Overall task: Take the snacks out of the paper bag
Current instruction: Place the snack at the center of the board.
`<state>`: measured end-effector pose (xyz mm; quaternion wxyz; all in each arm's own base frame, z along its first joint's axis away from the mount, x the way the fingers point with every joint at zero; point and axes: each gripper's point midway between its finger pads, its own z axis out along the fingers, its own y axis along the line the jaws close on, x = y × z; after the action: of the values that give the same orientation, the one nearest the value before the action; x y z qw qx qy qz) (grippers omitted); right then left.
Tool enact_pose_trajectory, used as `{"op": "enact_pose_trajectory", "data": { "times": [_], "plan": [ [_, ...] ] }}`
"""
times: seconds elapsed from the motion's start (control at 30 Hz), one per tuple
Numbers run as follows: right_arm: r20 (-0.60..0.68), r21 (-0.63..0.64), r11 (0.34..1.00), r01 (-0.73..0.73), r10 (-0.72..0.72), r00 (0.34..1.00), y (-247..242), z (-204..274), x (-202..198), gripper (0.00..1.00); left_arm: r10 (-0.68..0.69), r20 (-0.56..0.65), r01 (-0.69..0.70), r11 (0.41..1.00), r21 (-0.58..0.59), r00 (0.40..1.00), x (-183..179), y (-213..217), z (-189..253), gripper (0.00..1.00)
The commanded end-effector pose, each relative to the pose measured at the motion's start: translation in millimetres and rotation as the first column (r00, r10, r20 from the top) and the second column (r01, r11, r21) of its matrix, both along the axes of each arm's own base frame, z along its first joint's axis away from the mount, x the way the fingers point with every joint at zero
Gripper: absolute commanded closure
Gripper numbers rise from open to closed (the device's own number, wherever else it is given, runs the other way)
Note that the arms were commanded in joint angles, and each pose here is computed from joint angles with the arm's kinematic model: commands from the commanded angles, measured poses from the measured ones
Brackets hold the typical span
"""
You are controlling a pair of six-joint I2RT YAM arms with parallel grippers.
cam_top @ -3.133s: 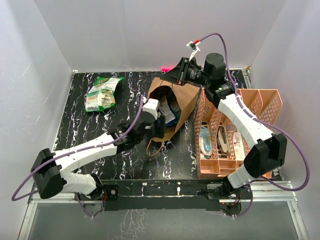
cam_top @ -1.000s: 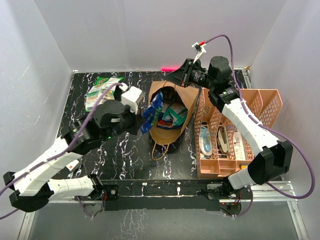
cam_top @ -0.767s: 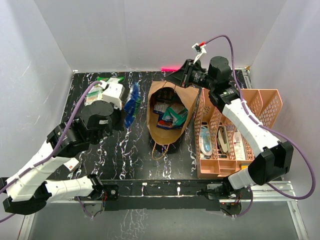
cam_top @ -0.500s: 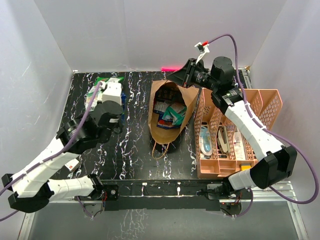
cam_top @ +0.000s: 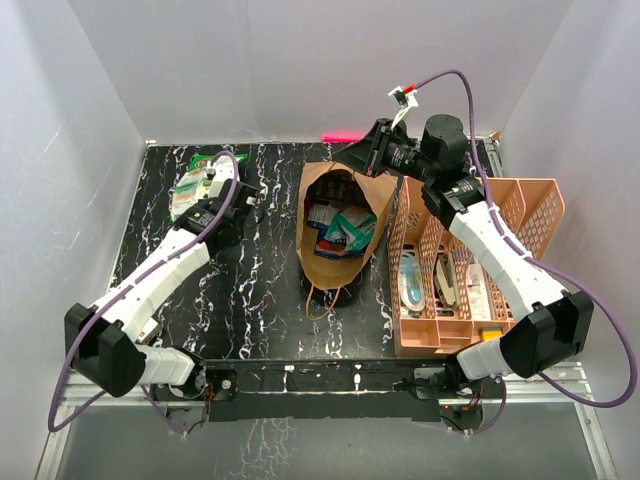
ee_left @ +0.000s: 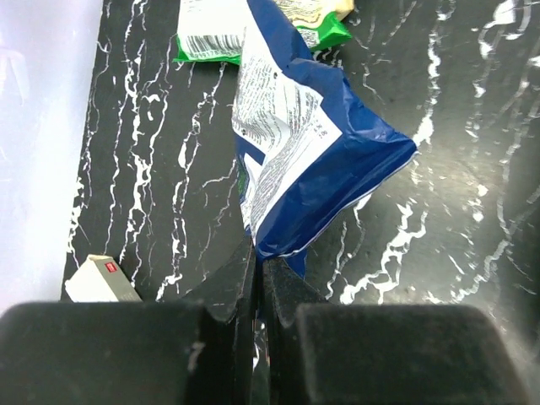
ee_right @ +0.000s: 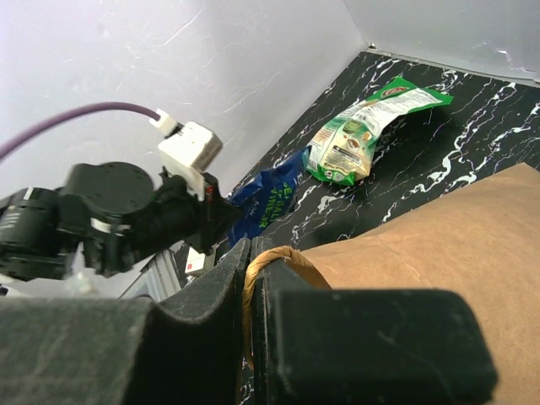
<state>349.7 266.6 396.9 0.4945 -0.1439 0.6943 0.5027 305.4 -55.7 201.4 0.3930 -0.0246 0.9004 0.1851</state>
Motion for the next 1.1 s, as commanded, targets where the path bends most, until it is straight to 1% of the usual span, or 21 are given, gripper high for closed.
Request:
{"op": "enact_pose_trajectory", "data": {
  "times": [0.0,0.1,0.37,0.47,0.57,0.6,0.63,0.77,0.83,0.87,0.93,1.07],
  "plan": [
    [0.105,0.047,0.999,-0.002,-0.003,0.994,-3,34,-9,0.92,0.089,0.057,-0.096,0.986,0.135,0.994,13,28,-9,1.0],
    [0.101,0.046,0.999,-0.005,0.001,0.995,-3,33,-10,0.92,0.138,0.023,-0.139,0.97,0.201,0.99,17,42,-31,1.0],
    [0.104,0.049,0.999,-0.002,-0.003,0.995,-4,36,-11,0.92,0.148,-0.068,-0.128,0.964,0.231,0.987,22,54,-87,1.0],
    [0.104,0.051,0.999,0.002,-0.007,0.995,-4,36,-11,0.92,0.16,-0.096,-0.136,0.965,0.224,0.982,24,59,-97,1.0],
    [0.102,0.055,0.999,0.001,-0.007,0.995,-3,37,-9,0.92,0.145,-0.149,-0.118,0.977,0.176,0.978,26,52,-108,1.0],
    [0.101,0.056,0.998,-0.002,-0.003,0.995,-3,37,-9,0.92,0.144,-0.156,-0.118,0.98,0.163,0.977,26,50,-109,0.96],
    [0.098,0.057,0.998,-0.008,0.002,0.995,-2,36,-9,0.92,0.139,-0.16,-0.115,0.982,0.152,0.977,25,49,-109,0.89],
    [0.087,0.065,0.998,-0.024,0.018,0.996,0,32,-10,0.92,0.095,-0.136,-0.087,0.994,0.063,0.986,23,39,-104,0.45],
    [0.088,0.065,0.998,-0.023,0.017,0.996,0,33,-10,0.92,0.056,-0.133,-0.058,0.998,-0.006,0.99,22,29,-101,0.31],
    [0.089,0.066,0.998,-0.025,0.019,0.996,0,34,-10,0.92,0.041,-0.131,-0.048,0.998,-0.048,0.991,22,22,-96,0.28],
    [0.095,0.068,0.997,-0.028,0.021,0.995,1,38,-10,0.92,0.014,-0.112,-0.03,0.989,-0.142,0.994,22,8,-77,0.23],
    [0.096,0.082,0.996,-0.038,0.03,0.995,1,40,-13,0.92,-0.067,-0.027,0.054,0.938,-0.342,0.997,18,-23,-29,0.18]
  ]
}}
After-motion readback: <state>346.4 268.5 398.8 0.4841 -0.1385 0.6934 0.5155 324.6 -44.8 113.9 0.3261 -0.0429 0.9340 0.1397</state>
